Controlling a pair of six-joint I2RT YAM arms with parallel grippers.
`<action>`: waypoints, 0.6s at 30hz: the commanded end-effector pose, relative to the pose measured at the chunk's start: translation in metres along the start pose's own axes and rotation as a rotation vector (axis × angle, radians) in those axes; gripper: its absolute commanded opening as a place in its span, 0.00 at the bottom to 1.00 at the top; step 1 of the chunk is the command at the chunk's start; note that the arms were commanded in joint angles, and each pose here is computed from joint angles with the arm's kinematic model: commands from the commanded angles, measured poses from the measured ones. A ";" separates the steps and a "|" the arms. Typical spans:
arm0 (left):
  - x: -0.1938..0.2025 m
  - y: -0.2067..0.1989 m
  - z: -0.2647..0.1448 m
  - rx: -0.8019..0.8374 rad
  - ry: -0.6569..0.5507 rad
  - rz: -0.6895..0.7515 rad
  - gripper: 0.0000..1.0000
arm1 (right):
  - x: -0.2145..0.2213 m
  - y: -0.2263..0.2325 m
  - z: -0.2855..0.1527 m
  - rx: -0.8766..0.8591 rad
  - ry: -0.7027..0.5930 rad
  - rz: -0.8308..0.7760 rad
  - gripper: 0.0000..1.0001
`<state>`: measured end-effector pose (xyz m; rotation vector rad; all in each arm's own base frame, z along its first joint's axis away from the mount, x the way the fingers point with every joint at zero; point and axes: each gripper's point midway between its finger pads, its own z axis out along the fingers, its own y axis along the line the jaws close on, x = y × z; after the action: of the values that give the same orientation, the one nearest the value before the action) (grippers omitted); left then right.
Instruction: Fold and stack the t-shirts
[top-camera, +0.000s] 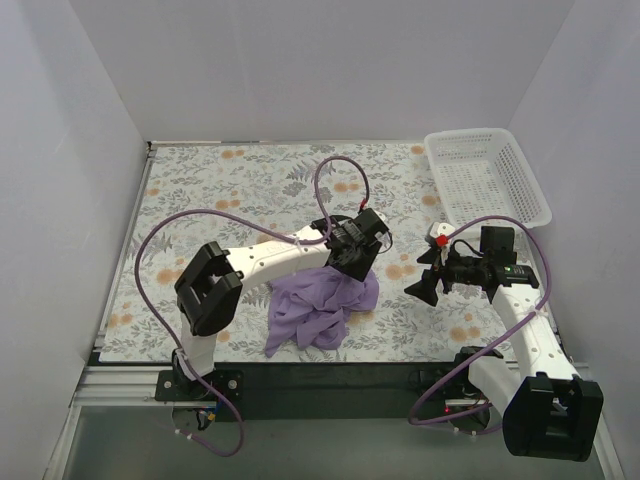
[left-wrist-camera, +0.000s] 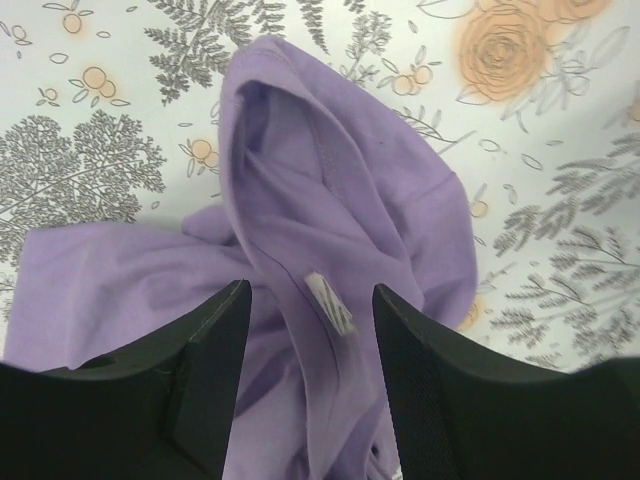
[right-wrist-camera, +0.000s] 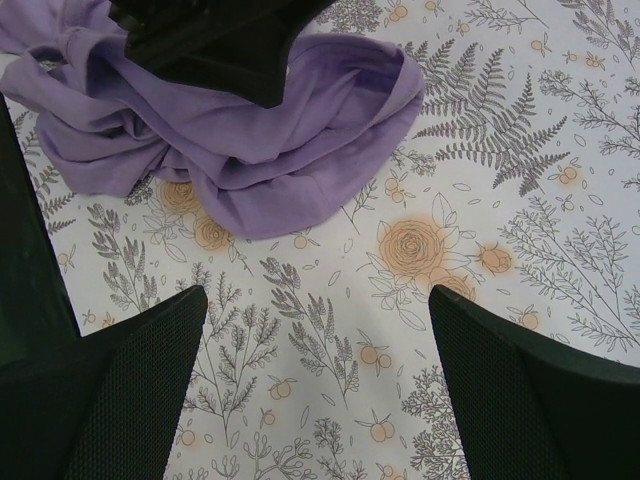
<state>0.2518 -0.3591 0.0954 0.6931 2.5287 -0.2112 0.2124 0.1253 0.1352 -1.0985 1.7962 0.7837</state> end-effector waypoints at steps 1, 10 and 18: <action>-0.013 0.014 -0.003 -0.098 -0.023 0.049 0.50 | -0.009 0.001 -0.002 -0.010 -0.030 -0.026 0.98; -0.043 0.025 0.020 -0.169 -0.040 0.032 0.50 | -0.010 0.001 -0.003 -0.013 -0.036 -0.024 0.98; -0.057 0.021 0.044 -0.127 -0.008 0.037 0.47 | -0.011 0.000 -0.005 -0.005 -0.040 -0.022 0.98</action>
<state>0.3176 -0.3781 0.0797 0.6732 2.4980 -0.0417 0.2142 0.1222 0.1361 -1.0903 1.7891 0.7758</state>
